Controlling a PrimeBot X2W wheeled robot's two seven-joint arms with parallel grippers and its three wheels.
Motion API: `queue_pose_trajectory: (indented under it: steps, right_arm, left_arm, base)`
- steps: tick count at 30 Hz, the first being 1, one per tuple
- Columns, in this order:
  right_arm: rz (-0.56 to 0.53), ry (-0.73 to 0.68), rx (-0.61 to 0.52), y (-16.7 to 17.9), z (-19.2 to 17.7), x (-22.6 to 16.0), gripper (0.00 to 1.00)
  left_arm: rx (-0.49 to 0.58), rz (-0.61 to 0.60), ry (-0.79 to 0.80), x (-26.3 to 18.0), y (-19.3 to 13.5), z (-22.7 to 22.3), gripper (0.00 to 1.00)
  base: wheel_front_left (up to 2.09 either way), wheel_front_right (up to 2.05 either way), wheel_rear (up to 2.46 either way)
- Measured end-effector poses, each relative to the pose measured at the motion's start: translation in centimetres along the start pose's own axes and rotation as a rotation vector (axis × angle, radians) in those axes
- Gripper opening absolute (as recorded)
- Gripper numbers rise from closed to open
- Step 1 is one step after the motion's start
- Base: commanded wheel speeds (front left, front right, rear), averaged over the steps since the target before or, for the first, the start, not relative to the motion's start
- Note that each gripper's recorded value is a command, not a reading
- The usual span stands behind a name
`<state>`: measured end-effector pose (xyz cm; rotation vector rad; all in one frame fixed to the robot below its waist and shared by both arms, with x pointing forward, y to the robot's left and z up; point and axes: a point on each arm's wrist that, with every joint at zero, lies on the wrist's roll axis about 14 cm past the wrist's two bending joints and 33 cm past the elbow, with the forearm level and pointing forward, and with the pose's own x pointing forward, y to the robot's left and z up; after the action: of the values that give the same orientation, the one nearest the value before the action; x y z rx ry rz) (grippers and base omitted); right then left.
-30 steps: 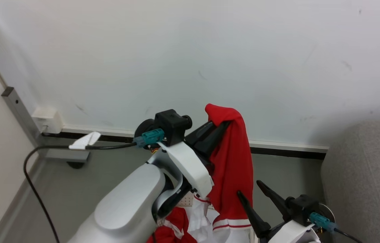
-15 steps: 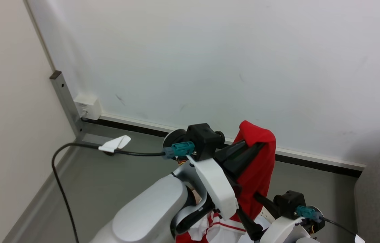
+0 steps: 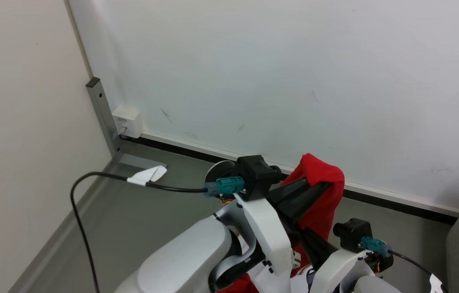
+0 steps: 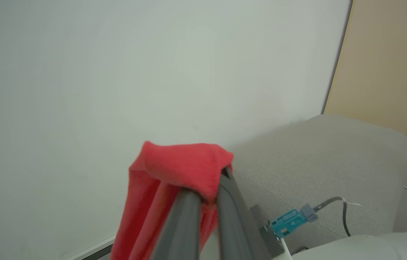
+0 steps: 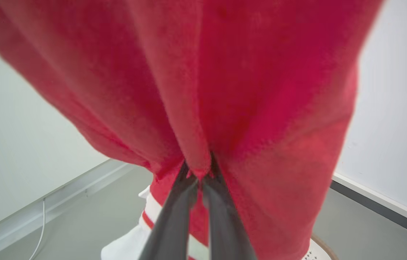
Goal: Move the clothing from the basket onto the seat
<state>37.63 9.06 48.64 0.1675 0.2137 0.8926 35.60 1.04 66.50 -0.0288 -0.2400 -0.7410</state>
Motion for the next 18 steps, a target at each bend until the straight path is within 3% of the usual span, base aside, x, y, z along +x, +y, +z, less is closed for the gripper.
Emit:
queue_pose_trajectory:
  steps: [10, 18]
  right_arm:
    - [-0.005, -0.092, 0.039, 0.1, 2.0, -1.1, 0.0]
    - [-0.083, -0.194, 0.038, -2.6, 4.2, -3.4, 0.0]
  left_arm:
    - [-0.021, 0.099, 0.018, -0.6, 3.2, -1.4, 0.0]
    - [-0.049, 0.138, 0.048, -1.4, 4.3, -3.5, 0.0]
  base:
    - [0.0, 0.0, 0.0]
    - [0.0, 0.0, 0.0]
